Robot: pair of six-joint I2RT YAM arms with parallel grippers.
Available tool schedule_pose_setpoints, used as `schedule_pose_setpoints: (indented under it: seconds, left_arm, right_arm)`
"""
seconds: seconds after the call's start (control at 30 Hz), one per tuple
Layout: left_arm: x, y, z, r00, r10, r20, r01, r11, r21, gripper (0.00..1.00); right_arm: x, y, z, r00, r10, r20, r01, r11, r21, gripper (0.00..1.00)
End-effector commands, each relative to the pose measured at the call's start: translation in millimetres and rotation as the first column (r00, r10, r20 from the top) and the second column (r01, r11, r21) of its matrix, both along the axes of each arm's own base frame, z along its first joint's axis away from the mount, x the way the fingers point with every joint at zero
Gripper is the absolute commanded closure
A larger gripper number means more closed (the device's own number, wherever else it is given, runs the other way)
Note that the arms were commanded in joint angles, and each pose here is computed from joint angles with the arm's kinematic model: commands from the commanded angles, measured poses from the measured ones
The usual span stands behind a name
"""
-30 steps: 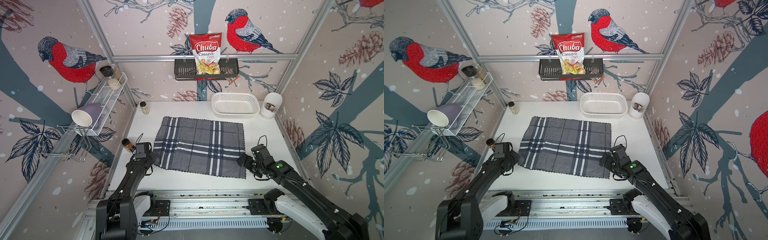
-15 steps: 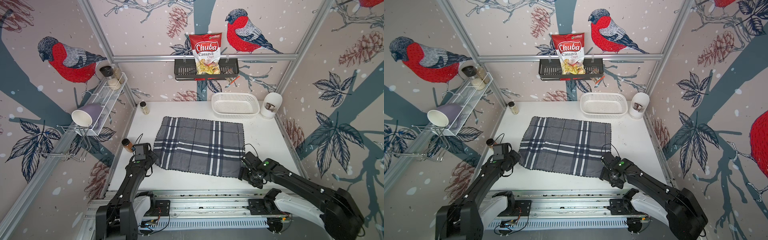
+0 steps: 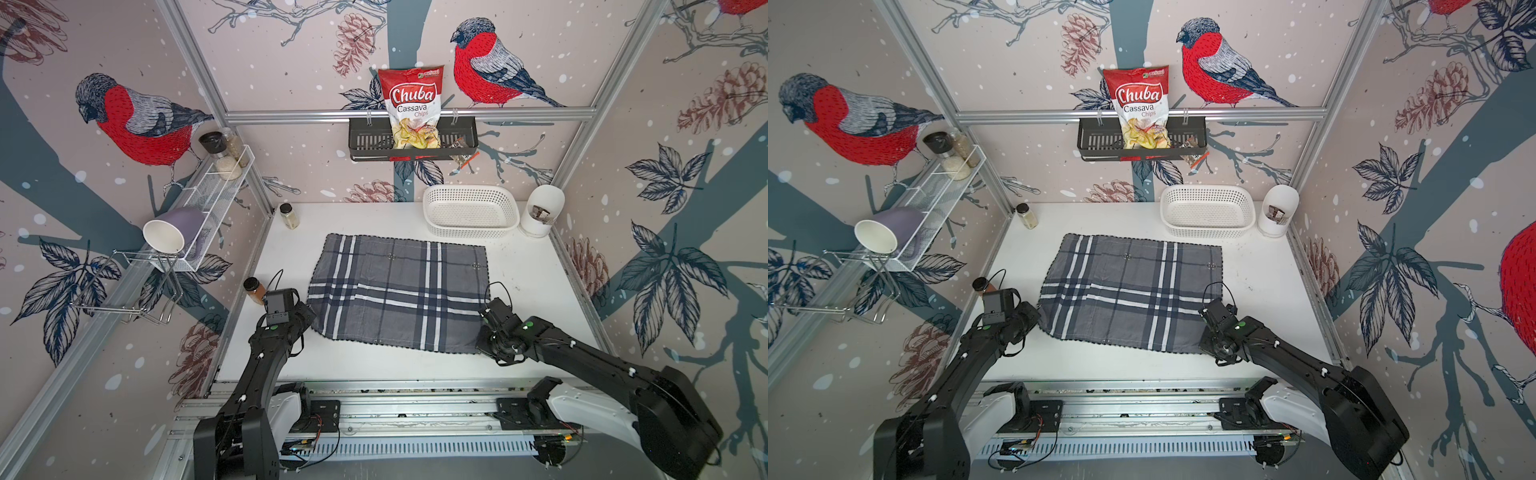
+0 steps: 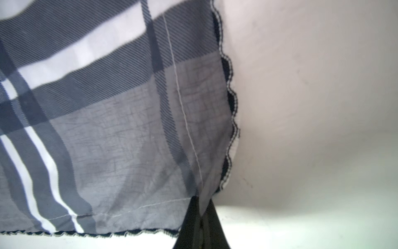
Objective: Roll up the pillowcase
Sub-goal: Fold the pillowcase.
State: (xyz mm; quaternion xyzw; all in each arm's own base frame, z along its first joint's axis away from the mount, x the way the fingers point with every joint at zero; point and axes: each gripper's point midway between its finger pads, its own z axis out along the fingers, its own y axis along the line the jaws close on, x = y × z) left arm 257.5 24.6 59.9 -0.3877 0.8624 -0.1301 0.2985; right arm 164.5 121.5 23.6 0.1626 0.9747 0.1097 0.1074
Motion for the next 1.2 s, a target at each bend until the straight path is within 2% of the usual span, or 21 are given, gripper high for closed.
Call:
schedule_pose_setpoints:
  seconds: [0.0, 0.17, 0.3, 0.57, 0.73, 0.9, 1.03, 1.17]
  left_arm:
    - [5.1, -1.6, 17.0, 0.998, 0.018, 0.059, -0.016, 0.999, -0.029, 1.0]
    - [4.6, 5.7, 54.9, 0.986, 0.054, 0.161, -0.055, 0.998, 0.001, 1.0]
    - [-1.4, 2.4, 68.9, 0.976, 0.047, 0.212, -0.047, 0.999, -0.003, 1.0]
    - [-12.1, -16.0, 91.6, 0.933, 0.005, 0.36, 0.019, 0.998, -0.062, 1.0]
    - [-22.5, -19.3, 107.0, 0.918, 0.026, 0.395, 0.011, 0.996, -0.09, 1.0]
    - [-28.0, -11.6, 133.6, 0.898, 0.053, 0.436, -0.03, 0.998, -0.06, 1.0]
    - [-16.4, -8.2, 146.8, 0.89, 0.037, 0.454, -0.026, 0.999, -0.03, 1.0]
    - [13.7, -14.2, 144.6, 0.906, -0.02, 0.422, 0.041, 0.998, -0.04, 1.0]
  right_arm:
    - [15.9, -1.8, 22.7, 0.998, 0.024, 0.063, -0.024, 1.0, -0.006, 1.0]
    - [36.9, -13.1, 66.4, 0.986, 0.009, 0.165, -0.011, 1.0, 0.008, 1.0]
    - [37.6, -25.8, 83.7, 0.978, -0.002, 0.21, -0.002, 1.0, 0.021, 1.0]
    - [24.4, -24.9, 89.3, 0.97, 0.039, 0.239, -0.053, 0.997, 0.053, 1.0]
    - [10.7, -25.0, 96.2, 0.968, 0.025, 0.25, -0.047, 0.995, 0.086, 1.0]
    - [13.6, -28.6, 120.5, 0.952, -0.002, 0.306, -0.028, 0.995, 0.092, 1.0]
    - [33.8, -32.7, 136.0, 0.927, -0.024, 0.374, -0.008, 0.996, 0.084, 1.0]
    - [63.5, -35.6, 144.9, 0.922, -0.028, 0.386, -0.007, 0.996, 0.09, 1.0]
